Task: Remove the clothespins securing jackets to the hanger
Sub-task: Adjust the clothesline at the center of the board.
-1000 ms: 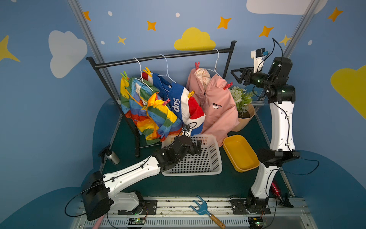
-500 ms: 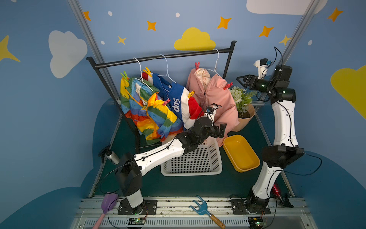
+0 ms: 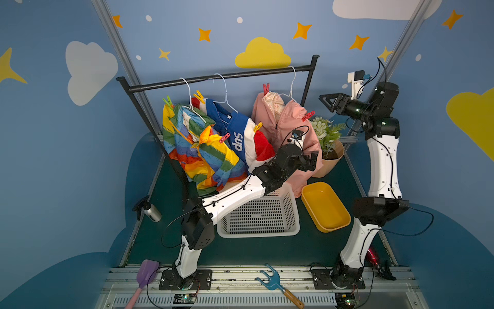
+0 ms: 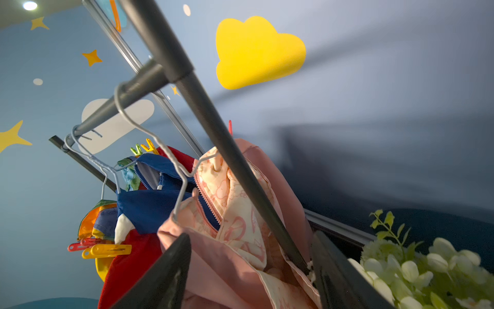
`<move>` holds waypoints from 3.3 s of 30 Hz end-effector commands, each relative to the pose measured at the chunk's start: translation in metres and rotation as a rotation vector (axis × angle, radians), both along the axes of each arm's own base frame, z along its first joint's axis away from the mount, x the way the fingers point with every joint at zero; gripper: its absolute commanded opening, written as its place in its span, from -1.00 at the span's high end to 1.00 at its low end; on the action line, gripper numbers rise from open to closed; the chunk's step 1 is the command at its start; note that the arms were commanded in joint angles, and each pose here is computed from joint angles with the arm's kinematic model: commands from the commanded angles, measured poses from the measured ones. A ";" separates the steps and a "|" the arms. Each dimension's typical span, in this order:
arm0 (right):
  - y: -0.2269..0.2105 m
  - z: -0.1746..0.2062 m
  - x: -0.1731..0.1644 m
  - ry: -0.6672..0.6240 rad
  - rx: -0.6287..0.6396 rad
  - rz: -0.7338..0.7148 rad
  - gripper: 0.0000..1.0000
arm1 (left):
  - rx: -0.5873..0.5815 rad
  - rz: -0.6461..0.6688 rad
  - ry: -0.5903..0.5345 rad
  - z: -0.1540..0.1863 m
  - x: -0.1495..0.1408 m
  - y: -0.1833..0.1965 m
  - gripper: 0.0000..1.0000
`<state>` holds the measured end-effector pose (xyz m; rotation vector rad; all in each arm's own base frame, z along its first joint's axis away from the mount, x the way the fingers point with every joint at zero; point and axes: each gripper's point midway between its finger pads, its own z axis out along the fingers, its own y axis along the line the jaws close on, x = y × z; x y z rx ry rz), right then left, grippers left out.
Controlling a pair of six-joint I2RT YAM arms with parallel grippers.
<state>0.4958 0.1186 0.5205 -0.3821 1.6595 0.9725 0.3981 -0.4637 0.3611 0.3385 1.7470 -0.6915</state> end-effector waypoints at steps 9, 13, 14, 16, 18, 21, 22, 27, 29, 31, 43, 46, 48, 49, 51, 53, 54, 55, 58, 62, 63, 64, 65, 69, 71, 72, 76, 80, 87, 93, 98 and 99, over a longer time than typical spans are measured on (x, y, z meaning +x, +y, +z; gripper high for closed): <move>0.026 -0.002 -0.026 -0.015 -0.121 -0.023 -0.47 | 0.081 -0.120 -0.003 -0.018 -0.009 -0.024 -0.29; 0.039 -0.016 -0.025 0.006 -0.163 -0.023 -0.43 | 0.098 -0.133 -0.004 -0.022 -0.009 -0.026 0.08; 0.039 -0.017 -0.025 0.008 -0.171 -0.031 -0.43 | 0.106 -0.129 -0.008 -0.023 -0.008 -0.025 0.09; 0.042 -0.017 -0.028 0.004 -0.182 -0.033 -0.46 | 0.111 -0.119 -0.016 -0.022 -0.007 -0.023 0.16; 0.044 -0.015 -0.031 0.000 -0.184 -0.033 -0.48 | 0.109 -0.111 -0.020 -0.021 -0.004 -0.020 0.24; 0.041 -0.016 -0.030 0.003 -0.196 -0.059 -0.48 | 0.109 -0.099 -0.015 -0.023 0.001 -0.014 0.39; 0.039 -0.016 -0.029 0.005 -0.199 -0.071 -0.49 | 0.110 -0.099 -0.010 -0.024 0.002 -0.013 0.47; 0.038 -0.013 -0.029 0.004 -0.199 -0.084 -0.55 | 0.105 -0.160 -0.018 -0.026 -0.010 -0.012 0.83; 0.043 -0.013 -0.032 0.004 -0.207 -0.081 -0.57 | 0.130 -0.182 -0.032 -0.028 -0.017 -0.013 0.86; 0.048 -0.014 -0.033 -0.005 -0.231 -0.087 -0.59 | 0.154 -0.195 -0.034 -0.030 -0.023 -0.012 0.88; -0.006 -0.053 0.040 -0.049 -0.291 -0.304 -0.45 | 0.152 -0.199 -0.057 -0.019 -0.037 0.005 0.88; 0.011 -0.058 0.046 -0.080 -0.291 -0.242 -0.46 | 0.149 -0.193 -0.063 -0.017 -0.036 0.005 0.88; 0.017 -0.065 0.052 -0.091 -0.291 -0.221 -0.42 | 0.143 -0.192 -0.064 -0.016 -0.036 0.005 0.88; 0.019 -0.069 0.054 -0.090 -0.286 -0.208 -0.40 | 0.140 -0.191 -0.065 -0.014 -0.036 0.006 0.88; 0.021 -0.074 0.059 -0.083 -0.280 -0.202 -0.40 | 0.141 -0.190 -0.062 -0.014 -0.036 0.007 0.88; 0.024 -0.078 0.062 -0.076 -0.270 -0.186 -0.39 | 0.142 -0.194 -0.062 -0.014 -0.037 0.007 0.88; 0.026 -0.081 0.062 -0.070 -0.261 -0.170 -0.38 | 0.141 -0.192 -0.063 -0.013 -0.037 0.007 0.88; 0.029 -0.080 0.060 -0.070 -0.250 -0.152 -0.37 | 0.144 -0.189 -0.062 -0.014 -0.036 0.008 0.88; 0.034 -0.081 0.057 -0.080 -0.236 -0.128 -0.34 | 0.145 -0.185 -0.057 -0.016 -0.036 0.010 0.88; 0.041 -0.085 0.056 -0.073 -0.232 -0.098 -0.30 | 0.143 -0.188 -0.052 -0.018 -0.036 0.009 0.88; 0.043 -0.086 0.054 -0.073 -0.237 -0.094 -0.31 | 0.144 -0.187 -0.050 -0.018 -0.037 0.010 0.88; 0.044 -0.085 0.051 -0.081 -0.244 -0.090 -0.34 | 0.143 -0.186 -0.048 -0.018 -0.037 0.010 0.88; 0.046 -0.085 0.050 -0.087 -0.251 -0.093 -0.35 | 0.143 -0.184 -0.047 -0.019 -0.037 0.011 0.88; 0.049 -0.081 0.041 -0.101 -0.258 -0.083 -0.33 | 0.128 -0.182 -0.047 -0.017 -0.037 0.013 0.87; 0.048 -0.078 0.037 -0.107 -0.255 -0.088 -0.32 | 0.125 -0.185 -0.044 -0.017 -0.038 0.013 0.87; 0.048 -0.078 0.036 -0.112 -0.253 -0.089 -0.32 | 0.122 -0.185 -0.045 -0.015 -0.038 0.014 0.87; 0.051 -0.077 0.032 -0.119 -0.255 -0.077 -0.28 | 0.113 -0.187 -0.046 -0.014 -0.039 0.014 0.87; 0.053 -0.079 0.027 -0.124 -0.257 -0.061 -0.34 | 0.105 -0.181 -0.049 -0.014 -0.040 0.016 0.87; 0.054 -0.092 0.055 -0.099 -0.261 -0.096 -0.25 | 0.092 -0.193 -0.046 -0.011 -0.042 0.014 0.87; 0.054 -0.094 0.069 -0.125 -0.279 -0.115 -0.11 | 0.079 -0.189 -0.056 -0.006 -0.044 0.019 0.87; 0.063 -0.093 0.066 -0.120 -0.255 -0.068 0.17 | 0.078 -0.181 -0.058 -0.005 -0.044 0.022 0.87; 0.065 -0.092 0.064 -0.125 -0.256 -0.059 0.26 | 0.077 -0.181 -0.059 -0.005 -0.045 0.022 0.87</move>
